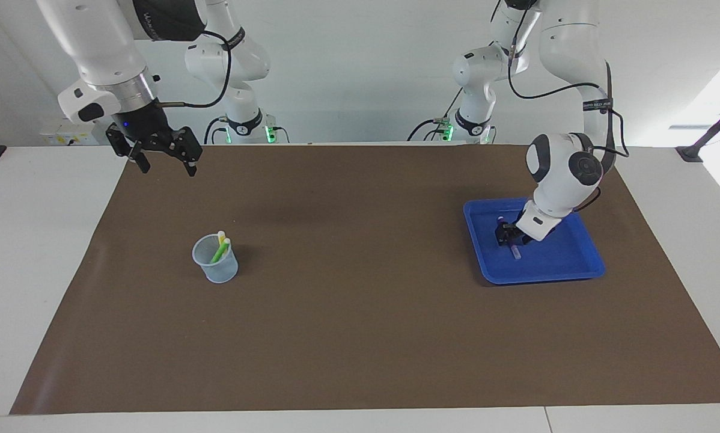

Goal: Transfer and insert pens with both arms
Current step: 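Grasp the purple pen in the tray with the left gripper, then lift the purple pen to the right gripper and hand it over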

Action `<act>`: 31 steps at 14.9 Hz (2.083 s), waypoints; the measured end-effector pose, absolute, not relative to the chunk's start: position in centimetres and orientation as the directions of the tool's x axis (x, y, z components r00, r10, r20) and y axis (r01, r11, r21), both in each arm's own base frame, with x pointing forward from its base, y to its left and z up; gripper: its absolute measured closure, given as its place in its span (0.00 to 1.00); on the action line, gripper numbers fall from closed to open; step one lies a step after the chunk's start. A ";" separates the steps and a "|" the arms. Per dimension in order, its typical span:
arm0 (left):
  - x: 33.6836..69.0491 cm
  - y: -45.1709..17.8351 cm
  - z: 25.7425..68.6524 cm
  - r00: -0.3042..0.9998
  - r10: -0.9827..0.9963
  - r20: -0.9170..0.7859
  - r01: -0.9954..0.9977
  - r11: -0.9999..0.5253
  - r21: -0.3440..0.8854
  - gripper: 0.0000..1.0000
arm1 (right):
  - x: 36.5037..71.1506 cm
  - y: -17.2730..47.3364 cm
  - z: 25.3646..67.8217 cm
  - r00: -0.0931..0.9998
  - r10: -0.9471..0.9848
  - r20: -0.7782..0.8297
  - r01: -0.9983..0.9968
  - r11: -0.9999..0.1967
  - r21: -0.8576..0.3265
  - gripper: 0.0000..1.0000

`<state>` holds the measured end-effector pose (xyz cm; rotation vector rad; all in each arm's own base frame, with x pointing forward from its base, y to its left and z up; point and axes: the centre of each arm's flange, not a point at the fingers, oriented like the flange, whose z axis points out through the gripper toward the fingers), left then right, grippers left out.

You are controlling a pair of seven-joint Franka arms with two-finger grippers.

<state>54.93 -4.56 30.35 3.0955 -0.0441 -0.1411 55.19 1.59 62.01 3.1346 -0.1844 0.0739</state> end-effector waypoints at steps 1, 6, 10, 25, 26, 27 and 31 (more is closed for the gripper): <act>54.9 -4.5 30.3 0.995 -0.029 -0.090 -0.026 -0.999 0.044 0.75 | 55.2 1.6 62.0 0.992 -0.117 0.047 -0.117 -0.993 -0.002 0.00; 55.0 -4.4 30.4 0.996 -0.027 -0.090 -0.023 -0.999 0.043 0.83 | 55.1 1.6 61.9 0.992 -0.117 0.035 -0.117 -0.993 0.000 0.00; 55.7 -3.8 32.0 0.993 -0.004 -0.122 0.000 -0.999 0.038 0.83 | 55.0 1.6 61.8 0.993 -0.117 0.026 -0.117 -0.993 0.001 0.00; 57.0 -12.6 53.6 0.503 0.675 -0.539 0.854 -0.485 0.189 0.83 | 54.8 5.4 61.7 0.993 -0.114 -0.026 -0.117 -0.951 -0.286 0.00; 56.5 -14.0 54.4 0.448 0.679 -0.582 0.883 -0.438 0.168 0.83 | 55.0 6.0 62.0 0.992 -0.124 -0.021 -0.124 -0.933 -0.337 0.00; 56.1 -15.3 54.9 0.398 0.674 -0.623 0.905 -0.400 0.147 0.83 | 55.2 6.7 62.3 0.990 -0.142 -0.011 -0.136 -0.916 -0.378 0.00; 53.9 -20.1 54.8 0.229 0.581 -0.781 0.950 -0.308 0.049 0.83 | 55.8 13.9 62.3 0.962 -0.275 0.005 -0.229 -0.813 -0.536 0.00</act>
